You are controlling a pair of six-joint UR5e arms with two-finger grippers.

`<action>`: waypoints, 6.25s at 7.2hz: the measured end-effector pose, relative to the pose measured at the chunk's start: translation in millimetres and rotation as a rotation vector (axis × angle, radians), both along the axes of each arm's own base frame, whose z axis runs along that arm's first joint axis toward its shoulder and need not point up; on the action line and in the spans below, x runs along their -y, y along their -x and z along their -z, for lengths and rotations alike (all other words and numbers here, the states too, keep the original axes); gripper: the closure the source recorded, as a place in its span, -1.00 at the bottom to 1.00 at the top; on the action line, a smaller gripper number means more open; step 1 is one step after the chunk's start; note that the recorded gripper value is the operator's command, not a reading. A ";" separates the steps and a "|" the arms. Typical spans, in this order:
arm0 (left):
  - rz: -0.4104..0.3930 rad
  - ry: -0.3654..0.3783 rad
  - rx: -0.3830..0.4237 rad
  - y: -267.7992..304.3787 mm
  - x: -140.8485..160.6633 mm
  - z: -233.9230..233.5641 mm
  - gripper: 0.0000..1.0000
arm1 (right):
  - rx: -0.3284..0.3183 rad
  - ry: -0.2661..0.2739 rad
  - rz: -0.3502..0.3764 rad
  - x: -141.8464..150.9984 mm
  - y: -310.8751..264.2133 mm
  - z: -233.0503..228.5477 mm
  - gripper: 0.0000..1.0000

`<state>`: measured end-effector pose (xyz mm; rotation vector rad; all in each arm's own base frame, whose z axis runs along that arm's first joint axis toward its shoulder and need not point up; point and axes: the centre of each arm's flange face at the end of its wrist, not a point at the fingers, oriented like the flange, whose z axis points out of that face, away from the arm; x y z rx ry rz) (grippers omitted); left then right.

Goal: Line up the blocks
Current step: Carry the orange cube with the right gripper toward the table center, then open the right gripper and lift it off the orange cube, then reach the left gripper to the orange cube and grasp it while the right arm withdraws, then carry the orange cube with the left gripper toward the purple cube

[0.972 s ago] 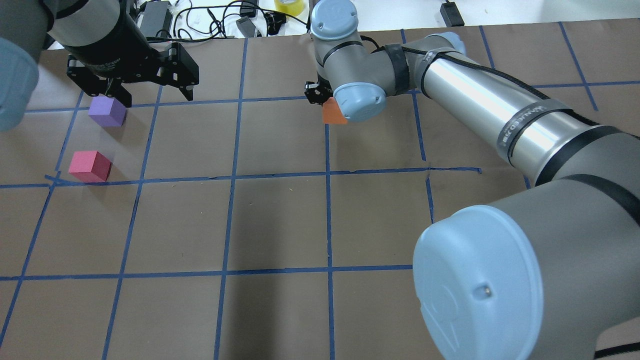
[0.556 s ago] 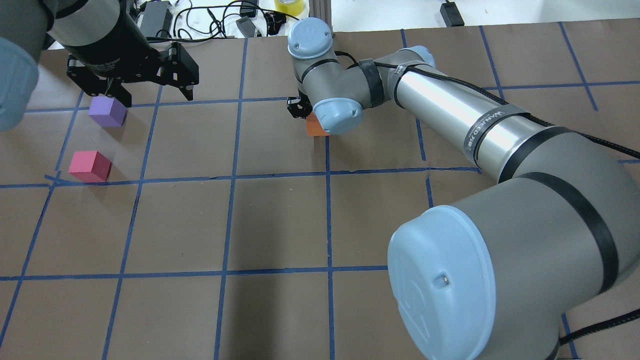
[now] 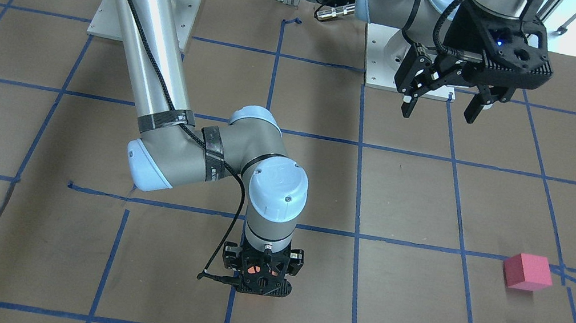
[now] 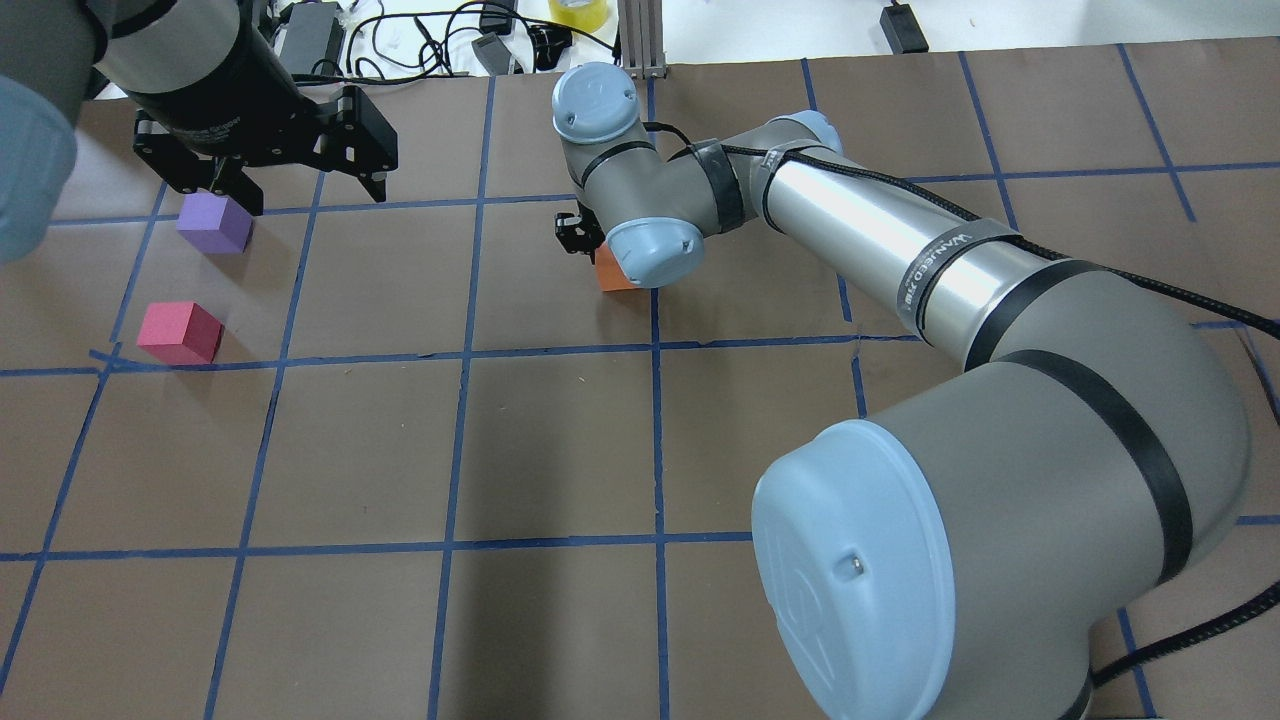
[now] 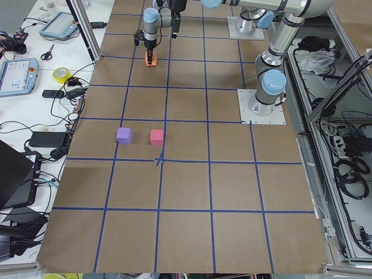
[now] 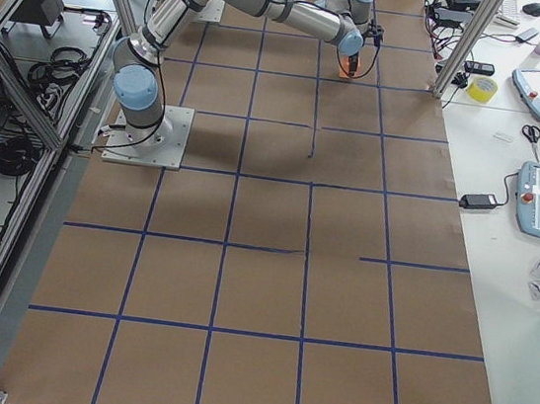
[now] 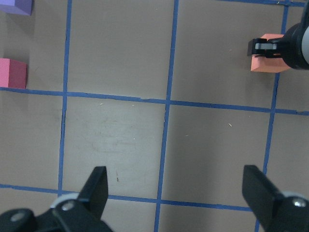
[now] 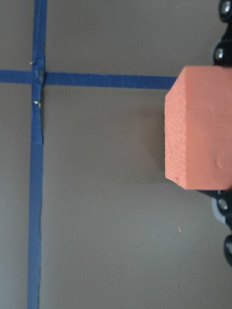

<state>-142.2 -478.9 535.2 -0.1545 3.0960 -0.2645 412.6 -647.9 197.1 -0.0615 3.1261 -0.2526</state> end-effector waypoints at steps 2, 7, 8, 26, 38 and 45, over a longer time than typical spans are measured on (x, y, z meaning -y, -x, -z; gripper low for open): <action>0.000 0.000 0.000 0.0 0.0 0.0 -1.00 | 0.016 0.023 0.006 -3.8 -1.8 -25.4 -1.00; -0.066 -0.029 -0.017 -36.2 20.0 15.6 -1.00 | -0.001 0.010 0.069 -12.9 58.2 -138.0 -1.00; -0.079 -0.063 -0.018 -44.3 28.2 35.4 -1.00 | -0.022 -0.011 0.072 -9.0 109.7 -171.4 -1.00; 0.032 -0.045 -0.120 175.4 178.6 301.7 -1.00 | -0.064 -0.104 0.020 -76.6 260.2 -310.5 -1.00; 0.086 -0.077 -0.028 197.8 167.1 334.4 1.00 | -0.055 -0.111 0.008 -81.9 259.9 -306.2 -1.00; 0.114 -0.085 0.028 -85.8 198.9 291.5 1.00 | -0.054 -0.113 0.015 -83.2 259.3 -306.3 -1.00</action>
